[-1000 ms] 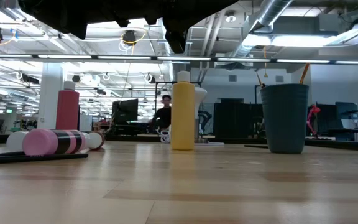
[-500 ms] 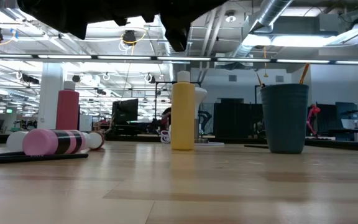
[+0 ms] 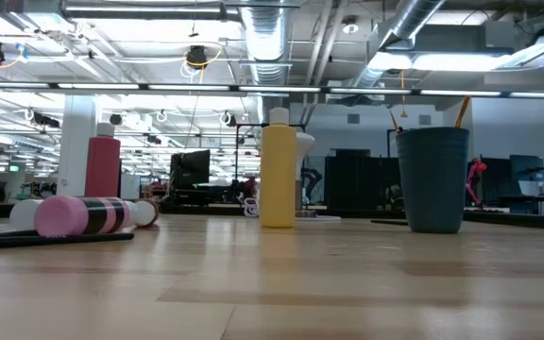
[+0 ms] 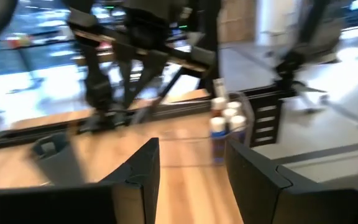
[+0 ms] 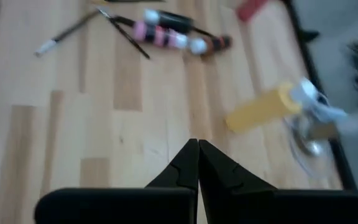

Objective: Pick & Place Paint Supplies
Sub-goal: Put the top small brown bottle into the transparent bin

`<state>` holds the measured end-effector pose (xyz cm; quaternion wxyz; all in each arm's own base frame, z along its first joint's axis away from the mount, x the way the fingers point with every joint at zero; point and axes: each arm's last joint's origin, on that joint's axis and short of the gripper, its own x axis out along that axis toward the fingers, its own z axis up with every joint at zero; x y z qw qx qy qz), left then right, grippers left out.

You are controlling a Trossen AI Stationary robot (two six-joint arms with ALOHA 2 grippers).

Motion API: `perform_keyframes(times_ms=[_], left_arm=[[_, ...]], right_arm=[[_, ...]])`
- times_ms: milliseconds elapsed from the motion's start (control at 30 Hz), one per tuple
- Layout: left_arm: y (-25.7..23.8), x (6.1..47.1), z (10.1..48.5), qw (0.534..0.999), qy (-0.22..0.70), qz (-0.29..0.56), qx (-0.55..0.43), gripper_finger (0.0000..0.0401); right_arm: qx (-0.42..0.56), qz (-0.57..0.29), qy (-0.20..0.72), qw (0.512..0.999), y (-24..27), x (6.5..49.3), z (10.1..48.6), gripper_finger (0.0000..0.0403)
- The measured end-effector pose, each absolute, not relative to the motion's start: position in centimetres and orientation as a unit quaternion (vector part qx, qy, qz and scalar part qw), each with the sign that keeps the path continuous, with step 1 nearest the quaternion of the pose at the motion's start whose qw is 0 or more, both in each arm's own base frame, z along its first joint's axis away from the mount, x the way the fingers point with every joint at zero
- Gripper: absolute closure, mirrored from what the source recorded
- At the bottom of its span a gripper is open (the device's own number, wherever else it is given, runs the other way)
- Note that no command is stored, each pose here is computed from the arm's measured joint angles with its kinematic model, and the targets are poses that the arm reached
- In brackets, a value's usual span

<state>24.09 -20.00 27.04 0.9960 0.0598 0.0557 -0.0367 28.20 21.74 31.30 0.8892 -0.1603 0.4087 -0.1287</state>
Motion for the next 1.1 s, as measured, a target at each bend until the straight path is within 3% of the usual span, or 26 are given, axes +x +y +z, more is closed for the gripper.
perform_keyframes(times_ms=[267,433,633,800,1100], left_arm=[[-21.5,21.6,27.1,0.995,0.059,0.023,0.082,0.0261],[-21.0,20.1,27.2,0.991,0.085,0.063,0.084,0.0261],[-18.7,17.4,27.1,0.984,0.167,0.064,-0.003,0.0261],[-17.3,16.1,26.2,0.966,0.234,0.084,-0.070,0.0261],[-15.8,16.4,25.6,0.963,0.230,0.119,-0.080,0.0261]], right_arm=[[-0.087,0.067,0.395,0.912,18.6,34.0,32.3,0.0403],[-0.011,0.018,0.382,0.924,14.4,36.4,32.6,0.0403],[0.102,0.040,0.406,0.907,9.7,38.1,32.4,0.0403],[0.113,0.052,0.404,0.906,7.7,38.7,32.4,0.0403],[0.078,0.068,0.365,0.925,9.1,38.9,33.0,0.0403]])
